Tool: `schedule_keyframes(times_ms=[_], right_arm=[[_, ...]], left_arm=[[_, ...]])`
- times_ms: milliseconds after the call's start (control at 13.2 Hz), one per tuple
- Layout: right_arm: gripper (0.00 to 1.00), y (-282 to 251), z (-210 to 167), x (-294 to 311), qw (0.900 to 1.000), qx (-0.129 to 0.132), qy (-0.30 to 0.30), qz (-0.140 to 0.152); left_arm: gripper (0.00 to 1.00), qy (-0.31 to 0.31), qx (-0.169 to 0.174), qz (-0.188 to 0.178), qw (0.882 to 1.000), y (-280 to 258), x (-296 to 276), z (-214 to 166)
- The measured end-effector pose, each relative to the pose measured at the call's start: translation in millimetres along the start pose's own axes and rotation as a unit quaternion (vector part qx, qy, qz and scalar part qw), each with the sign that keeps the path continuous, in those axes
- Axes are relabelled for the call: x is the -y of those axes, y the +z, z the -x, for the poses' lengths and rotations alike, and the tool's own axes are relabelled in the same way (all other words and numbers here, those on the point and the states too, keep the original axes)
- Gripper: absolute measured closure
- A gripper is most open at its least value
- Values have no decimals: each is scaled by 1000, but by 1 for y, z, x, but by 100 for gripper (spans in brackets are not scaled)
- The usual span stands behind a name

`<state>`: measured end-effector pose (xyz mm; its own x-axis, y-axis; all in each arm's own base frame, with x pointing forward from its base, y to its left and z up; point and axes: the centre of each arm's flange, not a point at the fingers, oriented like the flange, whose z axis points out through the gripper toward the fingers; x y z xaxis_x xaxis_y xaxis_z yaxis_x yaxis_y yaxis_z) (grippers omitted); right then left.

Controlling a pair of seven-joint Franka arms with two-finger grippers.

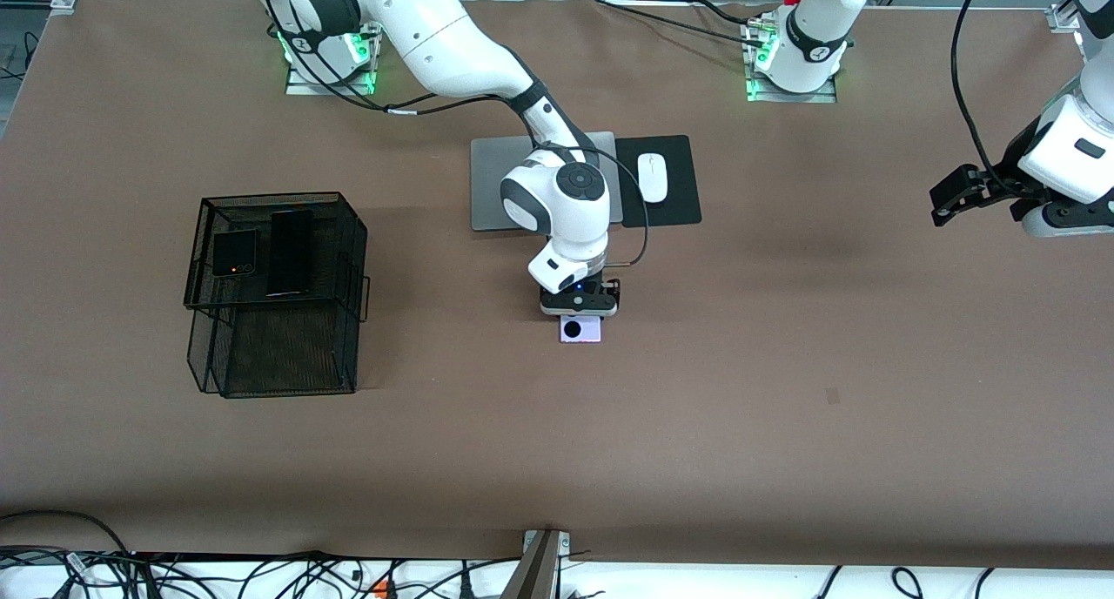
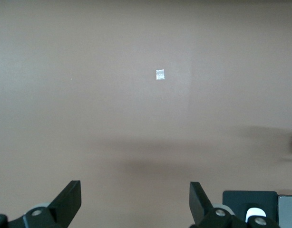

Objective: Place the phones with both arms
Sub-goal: 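Lower the right gripper and grasp the white phone, then carry the white phone over the basket with the right gripper and lower it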

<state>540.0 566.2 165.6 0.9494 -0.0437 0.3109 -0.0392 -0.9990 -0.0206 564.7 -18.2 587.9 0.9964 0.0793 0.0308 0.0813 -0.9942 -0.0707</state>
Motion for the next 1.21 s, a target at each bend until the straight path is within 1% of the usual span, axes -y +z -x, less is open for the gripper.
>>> schedule_keyframes(times_ms=[152, 227, 303, 455, 606, 834, 985, 1137, 1213], right_arm=[[15, -8, -6, 0, 1000, 11, 2, 21], [15, -23, -12, 3, 999, 18, 4, 33], [15, -48, -21, 9, 999, 24, 8, 42], [15, -113, -41, 16, 999, 30, 7, 44], [15, -170, -60, 7, 998, 51, 1, 44], [15, -225, -100, -41, 994, 96, -27, 50], [15, -246, -129, -90, 988, 128, -51, 72], [15, -254, -158, -148, 983, 146, -74, 87], [15, -258, -170, -182, 980, 154, -88, 90]], left_arm=[[0, -2, 1, 0, 1000, 0, 2, 0], [0, -2, 1, 0, 1000, 0, 3, 0], [0, -2, 0, 0, 1000, 0, 2, 0], [0, -2, 0, 0, 1000, -1, 2, 0], [0, -2, 0, 0, 1000, -1, 3, 0], [0, -3, 0, 0, 1000, -1, 3, 0], [0, -3, 2, 0, 1000, -1, 3, 0], [0, -3, 2, 0, 1000, -1, 3, 0], [0, -3, 2, 0, 1000, -1, 3, 0]])
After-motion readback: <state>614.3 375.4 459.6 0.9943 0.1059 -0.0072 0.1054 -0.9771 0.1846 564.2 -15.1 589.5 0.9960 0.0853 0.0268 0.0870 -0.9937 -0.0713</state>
